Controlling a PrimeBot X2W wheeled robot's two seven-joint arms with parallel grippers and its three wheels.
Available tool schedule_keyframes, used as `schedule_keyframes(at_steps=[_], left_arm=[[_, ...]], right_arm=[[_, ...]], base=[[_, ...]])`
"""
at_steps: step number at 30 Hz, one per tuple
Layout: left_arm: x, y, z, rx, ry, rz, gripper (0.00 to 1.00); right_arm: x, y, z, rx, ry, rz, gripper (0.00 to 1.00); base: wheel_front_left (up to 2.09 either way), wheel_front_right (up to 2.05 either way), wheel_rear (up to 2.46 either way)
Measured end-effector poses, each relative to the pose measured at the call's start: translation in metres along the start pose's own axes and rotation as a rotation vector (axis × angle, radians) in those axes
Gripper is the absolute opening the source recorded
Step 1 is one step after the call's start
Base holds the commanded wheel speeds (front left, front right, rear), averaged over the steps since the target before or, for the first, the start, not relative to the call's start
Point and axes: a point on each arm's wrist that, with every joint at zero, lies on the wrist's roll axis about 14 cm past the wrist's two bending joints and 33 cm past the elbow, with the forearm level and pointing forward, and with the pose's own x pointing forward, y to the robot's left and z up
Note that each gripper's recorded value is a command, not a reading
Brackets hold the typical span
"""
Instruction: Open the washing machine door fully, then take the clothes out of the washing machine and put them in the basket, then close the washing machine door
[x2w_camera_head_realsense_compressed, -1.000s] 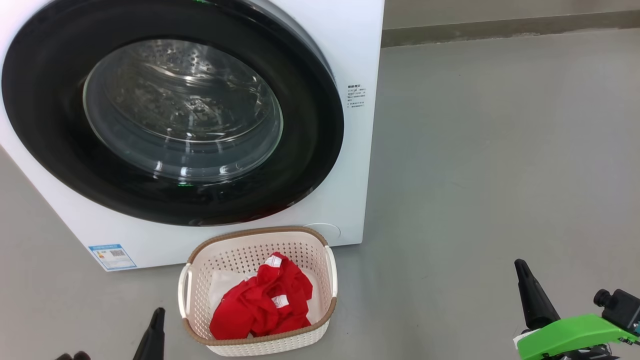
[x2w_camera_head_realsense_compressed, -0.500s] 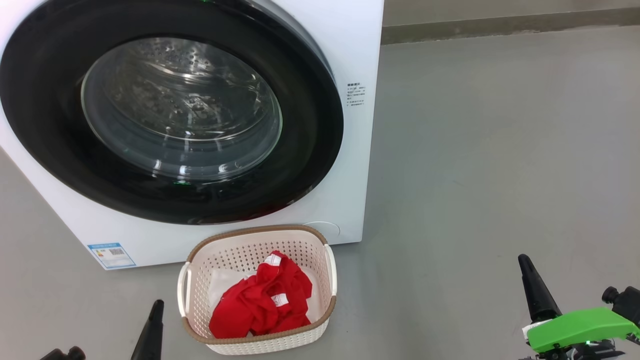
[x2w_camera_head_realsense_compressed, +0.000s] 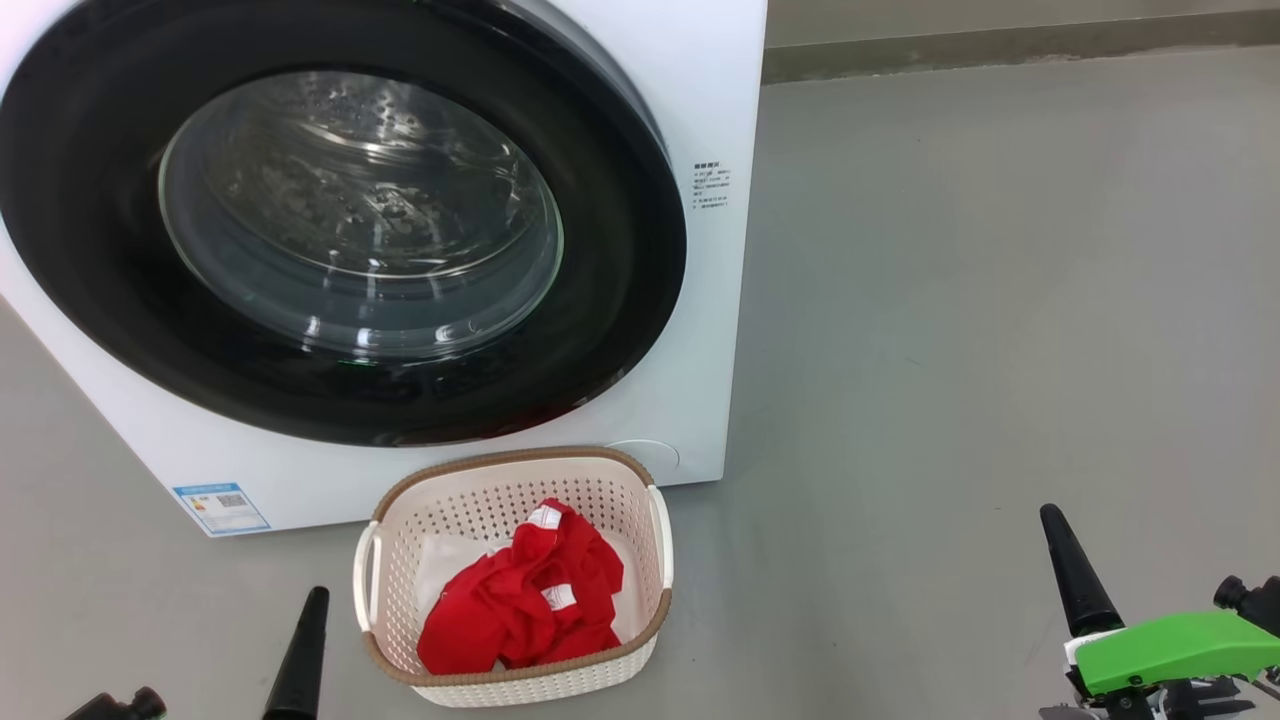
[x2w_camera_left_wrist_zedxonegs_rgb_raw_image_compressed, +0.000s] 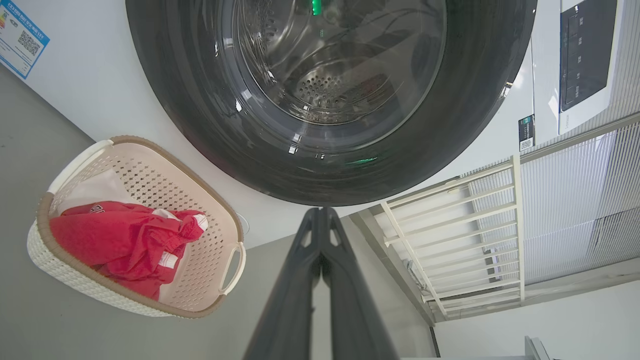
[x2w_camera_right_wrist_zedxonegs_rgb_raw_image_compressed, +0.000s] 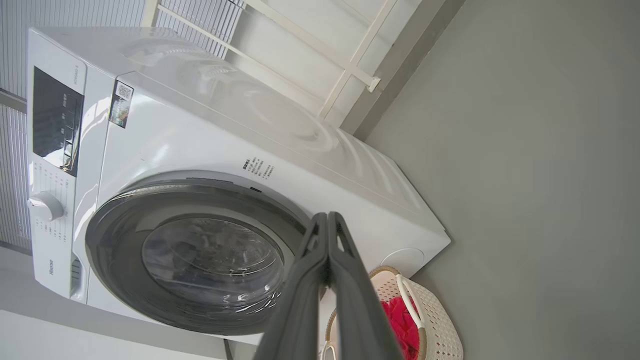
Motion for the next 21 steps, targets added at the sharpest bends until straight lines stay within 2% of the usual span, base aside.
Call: schedule_keyframes(at_steps=[21], left_arm=[[0.0059,-0.0026,-0.0015,-0.238,0.012,-0.007,0.00]], right_arm=[[0.0076,0.0069,0.0052,0.229,0.005,0.023,0.00]], base=[[0.00,0.00,0.00]])
